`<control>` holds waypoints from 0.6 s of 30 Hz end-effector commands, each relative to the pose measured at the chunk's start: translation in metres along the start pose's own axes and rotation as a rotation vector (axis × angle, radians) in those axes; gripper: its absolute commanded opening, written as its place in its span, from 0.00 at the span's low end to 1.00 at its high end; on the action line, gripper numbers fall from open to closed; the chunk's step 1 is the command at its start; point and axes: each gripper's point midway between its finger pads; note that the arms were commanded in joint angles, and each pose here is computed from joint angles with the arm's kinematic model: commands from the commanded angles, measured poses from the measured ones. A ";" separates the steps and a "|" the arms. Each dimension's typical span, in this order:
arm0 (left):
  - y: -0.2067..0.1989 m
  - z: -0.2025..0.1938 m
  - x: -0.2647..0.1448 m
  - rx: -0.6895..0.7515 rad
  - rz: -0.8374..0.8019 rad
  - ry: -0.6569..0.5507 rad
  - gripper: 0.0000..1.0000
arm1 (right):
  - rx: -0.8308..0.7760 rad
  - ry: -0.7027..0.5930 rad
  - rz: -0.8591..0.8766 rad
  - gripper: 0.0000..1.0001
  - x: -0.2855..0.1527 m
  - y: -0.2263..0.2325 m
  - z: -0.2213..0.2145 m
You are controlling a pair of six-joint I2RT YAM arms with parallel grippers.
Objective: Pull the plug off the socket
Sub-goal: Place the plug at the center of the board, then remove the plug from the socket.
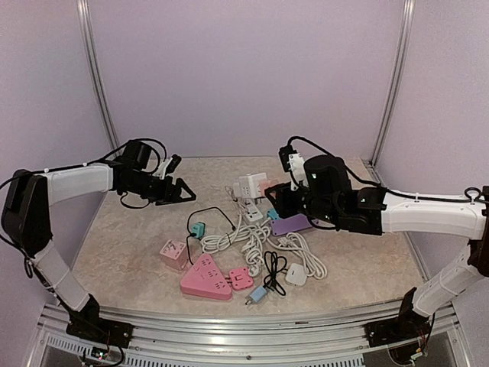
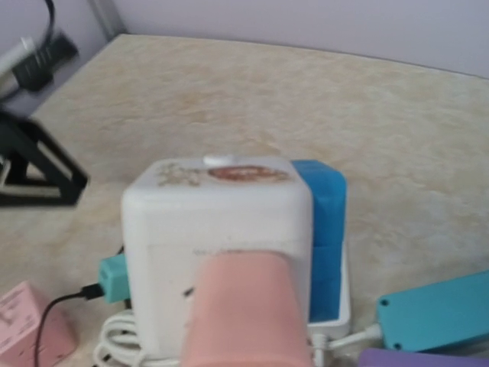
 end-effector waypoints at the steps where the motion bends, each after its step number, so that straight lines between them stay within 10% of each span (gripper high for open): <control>1: -0.049 0.031 -0.038 0.207 -0.127 -0.180 0.80 | 0.016 -0.107 0.236 0.00 -0.021 0.029 0.039; 9: -0.152 0.031 -0.096 0.474 -0.472 -0.309 0.81 | -0.016 -0.039 0.535 0.00 -0.043 0.051 0.034; 18: -0.189 0.007 -0.085 0.543 -0.562 -0.195 0.77 | -0.013 0.060 0.761 0.00 -0.066 0.073 0.033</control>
Point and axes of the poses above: each gripper's point midway between its finger pads, its own x axis out along the fingers, its own y axis along the line the jaws close on, z = x × y, and after that the axes turned 8 degrees about x, right-handed
